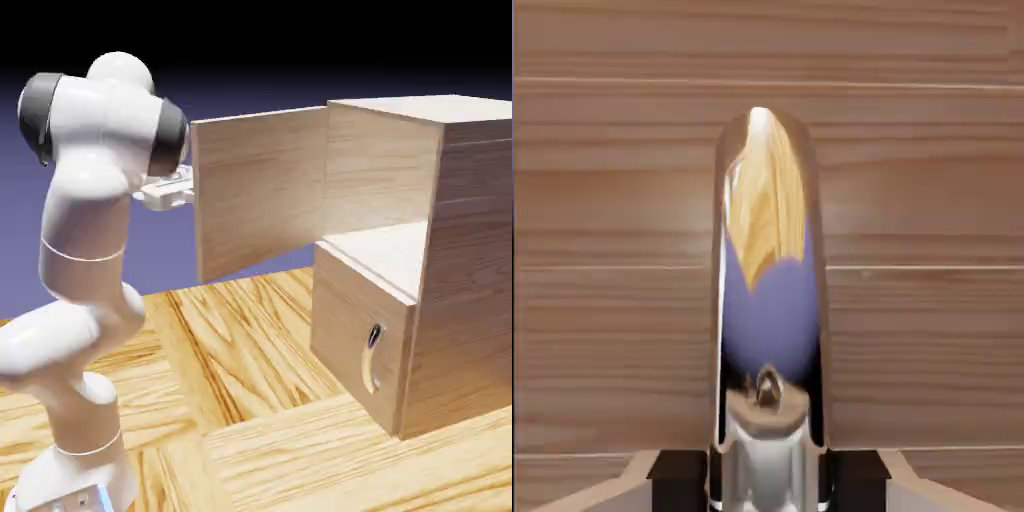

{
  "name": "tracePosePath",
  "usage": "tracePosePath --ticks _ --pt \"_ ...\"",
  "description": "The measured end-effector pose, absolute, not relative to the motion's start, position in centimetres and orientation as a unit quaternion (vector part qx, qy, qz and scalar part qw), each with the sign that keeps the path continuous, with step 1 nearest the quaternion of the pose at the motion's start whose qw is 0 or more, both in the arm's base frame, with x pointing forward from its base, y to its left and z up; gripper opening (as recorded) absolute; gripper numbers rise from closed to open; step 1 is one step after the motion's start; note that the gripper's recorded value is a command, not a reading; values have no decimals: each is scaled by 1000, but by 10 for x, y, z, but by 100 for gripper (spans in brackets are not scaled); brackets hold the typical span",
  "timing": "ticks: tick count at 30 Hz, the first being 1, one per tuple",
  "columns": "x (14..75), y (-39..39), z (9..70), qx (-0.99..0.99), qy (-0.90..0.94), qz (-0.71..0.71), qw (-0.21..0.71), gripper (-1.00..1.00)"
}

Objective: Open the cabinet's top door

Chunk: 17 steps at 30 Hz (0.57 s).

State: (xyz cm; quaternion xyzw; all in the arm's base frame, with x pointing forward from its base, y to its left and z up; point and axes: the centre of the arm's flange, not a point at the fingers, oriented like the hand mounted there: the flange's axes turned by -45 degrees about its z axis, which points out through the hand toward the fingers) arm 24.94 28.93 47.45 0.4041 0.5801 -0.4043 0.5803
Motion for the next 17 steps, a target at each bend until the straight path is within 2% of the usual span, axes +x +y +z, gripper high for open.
tracePosePath --ticks 15,16,17 --pt "272 376 475 481 518 -481 518 -100" --pt "274 381 475 485 514 -485 514 100" --pt "274 381 475 485 514 -485 514 100"
